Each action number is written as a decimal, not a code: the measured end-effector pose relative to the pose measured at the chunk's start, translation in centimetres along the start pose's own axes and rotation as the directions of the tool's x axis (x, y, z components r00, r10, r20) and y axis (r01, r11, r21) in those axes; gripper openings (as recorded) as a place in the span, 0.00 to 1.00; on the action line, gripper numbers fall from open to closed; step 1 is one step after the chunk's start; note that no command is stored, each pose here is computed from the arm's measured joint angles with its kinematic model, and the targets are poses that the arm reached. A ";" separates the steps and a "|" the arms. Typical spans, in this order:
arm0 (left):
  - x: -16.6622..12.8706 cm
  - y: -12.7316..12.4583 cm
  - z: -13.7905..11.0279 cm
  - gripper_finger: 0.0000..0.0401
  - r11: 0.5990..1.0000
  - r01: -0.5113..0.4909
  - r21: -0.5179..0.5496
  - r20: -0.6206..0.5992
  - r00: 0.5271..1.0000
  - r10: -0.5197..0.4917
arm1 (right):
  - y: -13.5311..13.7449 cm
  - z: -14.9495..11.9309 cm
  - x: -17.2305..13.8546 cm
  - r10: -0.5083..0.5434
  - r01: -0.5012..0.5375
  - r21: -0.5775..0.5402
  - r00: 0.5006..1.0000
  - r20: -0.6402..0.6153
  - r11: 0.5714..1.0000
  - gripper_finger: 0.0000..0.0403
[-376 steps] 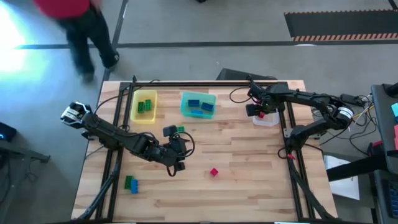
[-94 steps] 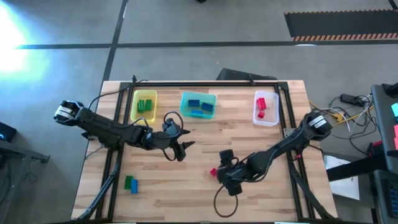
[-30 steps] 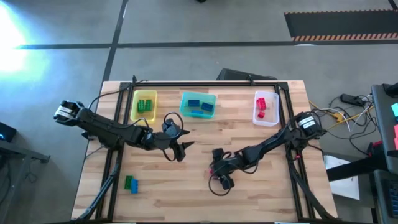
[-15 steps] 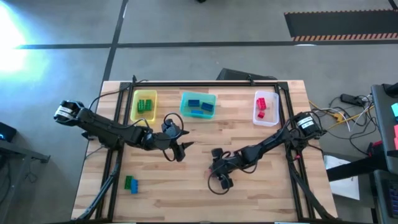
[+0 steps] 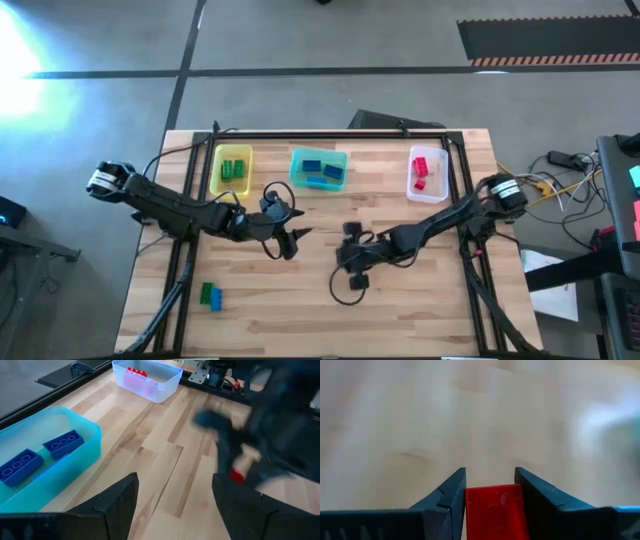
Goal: Sort & place blocks by color
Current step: Put the red game piece into the transparent bin, then put the blue game piece into the green bin
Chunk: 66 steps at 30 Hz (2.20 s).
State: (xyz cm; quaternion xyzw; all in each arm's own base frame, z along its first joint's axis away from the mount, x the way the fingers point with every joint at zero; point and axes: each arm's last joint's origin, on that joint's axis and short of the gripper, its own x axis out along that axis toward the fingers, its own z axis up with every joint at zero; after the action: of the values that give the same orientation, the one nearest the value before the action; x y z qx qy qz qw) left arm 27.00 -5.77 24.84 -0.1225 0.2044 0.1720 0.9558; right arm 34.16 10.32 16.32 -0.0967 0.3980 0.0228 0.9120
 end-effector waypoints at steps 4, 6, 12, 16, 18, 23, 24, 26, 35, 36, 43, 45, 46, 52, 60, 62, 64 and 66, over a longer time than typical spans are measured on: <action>0.0 0.0 0.0 0.59 1.000 0.001 -0.001 0.001 1.000 -0.001 | -2.8 0.4 -3.6 -0.238 0.239 -0.013 0.960 -0.145 0.971 0.33; 0.0 0.0 0.1 0.59 1.000 0.001 -0.002 0.002 1.000 -0.001 | -4.8 0.0 -5.6 -0.332 0.344 0.016 0.915 -0.228 0.939 0.33; 0.0 -0.1 0.3 0.59 1.000 0.010 0.010 0.021 1.000 -0.010 | -11.8 -3.6 -10.6 -0.482 0.656 0.313 0.733 -0.479 0.686 0.33; -0.1 -0.2 0.5 0.59 1.000 0.013 0.017 0.029 0.999 -0.014 | -14.9 -7.4 -12.4 -0.508 0.791 0.514 0.609 -0.609 0.332 0.33; -0.2 -0.2 0.8 0.59 0.999 0.021 0.026 0.048 0.999 -0.022 | -15.8 -9.0 -12.7 -0.484 0.801 0.557 0.585 -0.651 0.219 0.34; -0.4 -0.2 1.0 0.59 0.999 0.028 0.036 0.065 0.997 -0.030 | -16.9 -11.8 -12.3 -0.459 0.831 0.546 0.529 -0.714 0.108 0.40; -0.4 -0.2 1.0 0.59 0.999 0.028 0.038 0.065 0.997 -0.031 | -17.0 -12.1 -12.3 -0.454 0.836 0.540 0.521 -0.723 0.099 0.42; -0.5 -0.2 1.1 0.59 0.999 0.030 0.038 0.070 0.997 -0.032 | -17.1 -12.5 -12.2 -0.450 0.840 0.536 0.511 -0.732 0.082 0.44; -0.6 -0.2 1.1 0.59 0.999 0.032 0.034 0.073 0.997 -0.034 | -16.5 -11.7 -12.2 -0.462 0.818 0.566 0.545 -0.700 0.107 0.53; -0.6 -0.2 1.1 0.59 0.999 0.031 0.033 0.072 0.997 -0.033 | -16.2 -11.4 -12.1 -0.464 0.809 0.576 0.557 -0.689 0.117 0.53; -0.5 -0.1 1.0 0.59 1.000 0.011 0.029 0.076 0.997 -0.013 | -12.3 -8.2 -10.1 -0.526 0.638 0.689 0.738 -0.422 0.344 0.52; -0.5 -0.2 1.2 0.59 1.000 0.016 0.009 0.099 0.995 -0.017 | -10.5 -7.1 -9.5 -0.520 0.566 0.687 0.795 -0.311 0.455 0.51; -0.5 -0.2 1.3 0.59 1.000 0.017 -0.009 0.108 0.994 -0.016 | -9.6 -6.5 -9.4 -0.511 0.532 0.677 0.819 -0.260 0.508 0.50; 0.2 -1.0 0.3 0.59 0.992 0.023 -0.124 0.089 0.996 -0.012 | -5.4 -3.8 -9.3 -0.439 0.362 0.544 0.898 0.013 0.757 0.46; 0.6 -2.9 -3.4 0.59 0.958 -0.103 -0.269 -0.228 0.973 0.041 | -3.4 -2.2 -9.9 -0.390 0.289 0.412 0.902 0.184 0.864 0.42; 0.2 -3.0 -4.3 0.59 0.932 -0.211 -0.295 -0.362 0.927 0.095 | -3.4 -2.2 -9.9 -0.390 0.290 0.408 0.902 0.187 0.866 0.42; -0.4 -2.9 -5.0 0.59 0.898 -0.326 -0.296 -0.496 0.856 0.148 | -3.4 -2.2 -9.9 -0.390 0.290 0.407 0.902 0.186 0.866 0.42; -1.2 -2.9 -5.8 0.59 0.849 -0.456 -0.267 -0.636 0.745 0.201 | -3.4 -2.2 -9.8 -0.391 0.291 0.407 0.902 0.186 0.866 0.42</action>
State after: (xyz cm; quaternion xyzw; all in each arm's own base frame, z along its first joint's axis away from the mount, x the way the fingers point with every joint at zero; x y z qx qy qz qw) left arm 25.09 -10.54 20.70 -0.3261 0.4670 0.3337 0.7511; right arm 26.29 6.92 22.61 0.0108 0.2473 -0.2027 0.9474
